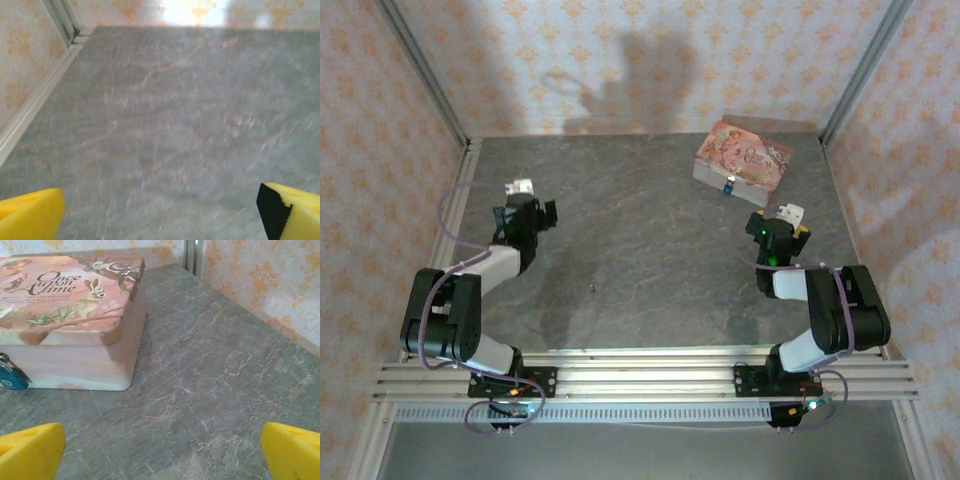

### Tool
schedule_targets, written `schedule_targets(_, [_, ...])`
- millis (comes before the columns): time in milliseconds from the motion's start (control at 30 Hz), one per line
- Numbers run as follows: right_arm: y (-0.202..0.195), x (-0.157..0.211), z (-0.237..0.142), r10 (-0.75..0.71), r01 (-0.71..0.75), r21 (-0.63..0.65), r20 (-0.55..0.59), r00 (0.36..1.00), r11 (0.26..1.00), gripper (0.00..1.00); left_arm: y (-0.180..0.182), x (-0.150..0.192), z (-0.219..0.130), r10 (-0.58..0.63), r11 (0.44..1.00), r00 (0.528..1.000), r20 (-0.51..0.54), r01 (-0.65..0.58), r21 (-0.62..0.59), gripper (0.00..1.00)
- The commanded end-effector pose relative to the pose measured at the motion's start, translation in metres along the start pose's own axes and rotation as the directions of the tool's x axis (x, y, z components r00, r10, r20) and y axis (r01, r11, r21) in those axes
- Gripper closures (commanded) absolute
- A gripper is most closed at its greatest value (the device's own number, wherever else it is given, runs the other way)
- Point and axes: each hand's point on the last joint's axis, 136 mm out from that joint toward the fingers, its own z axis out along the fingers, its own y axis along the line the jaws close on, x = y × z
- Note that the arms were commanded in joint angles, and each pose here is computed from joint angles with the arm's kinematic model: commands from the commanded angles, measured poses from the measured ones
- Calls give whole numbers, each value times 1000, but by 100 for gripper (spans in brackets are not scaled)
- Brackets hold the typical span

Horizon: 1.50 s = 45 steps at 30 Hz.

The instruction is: Unlock the padlock with the key

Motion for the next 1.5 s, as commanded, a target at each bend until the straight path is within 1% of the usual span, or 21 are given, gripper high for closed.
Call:
schedule_targets(0, [-3,-16,-7,-25,26,31,-22,999,999,1,-8,-13,-3,-45,998,993,-110,48,27,0])
schedule_targets(67, [-10,-40,-12,2,4,96,-59,998,995,1,-31,-31,0,-92,989,989,-115,104,102,0])
schedule_targets(167, [-6,-70,-15,75,-64,115,-90,993,991,1,-74,-53,9,-132,967,982,-136,158,202,0])
schedule_targets(200, [-4,-77,-15,100,-86,126,-110,989,988,1,-90,-58,12,-136,959,979,-149,168,229,0])
schedule_targets(267, [-8,-84,-13,164,-128,192,-181,970,973,1,-128,-66,20,-133,939,974,-185,183,292,0])
schedule_targets(367, [-14,-82,-7,255,-172,289,-280,926,942,0,-189,-68,34,-88,907,963,-256,183,378,3])
schedule_targets(467, [-9,-70,3,324,-212,301,-395,860,930,0,-244,-69,43,-32,874,951,-309,177,453,6])
schedule_targets(567, [-3,-58,11,373,-253,299,-476,796,920,2,-291,-65,50,4,837,938,-348,187,514,9])
schedule_targets(667, [-2,-47,14,409,-277,317,-513,754,907,5,-331,-61,56,4,786,925,-379,231,573,12])
schedule_targets(767, [-2,-41,18,425,-286,329,-515,744,900,6,-367,-61,58,-10,717,915,-404,288,635,16])
schedule_targets(900, [5,-33,27,429,-290,325,-540,724,900,10,-402,-62,60,-37,634,909,-414,342,694,21])
schedule_targets(1033, [9,-28,34,427,-289,322,-559,710,902,14,-426,-68,62,-110,547,899,-423,410,730,24])
schedule_targets(1200, [10,-29,28,422,-284,318,-578,699,905,17,-444,-68,64,-181,475,876,-446,475,741,26])
schedule_targets(1267, [8,-32,21,419,-283,314,-577,701,906,18,-448,-64,61,-172,472,876,-451,475,743,27])
schedule_targets(1367, [8,-42,6,407,-292,285,-577,709,913,23,-449,-56,56,-139,497,879,-457,461,735,28])
schedule_targets(1467, [23,-57,-13,363,-279,231,-569,738,932,26,-446,-52,55,-121,524,877,-465,455,720,28])
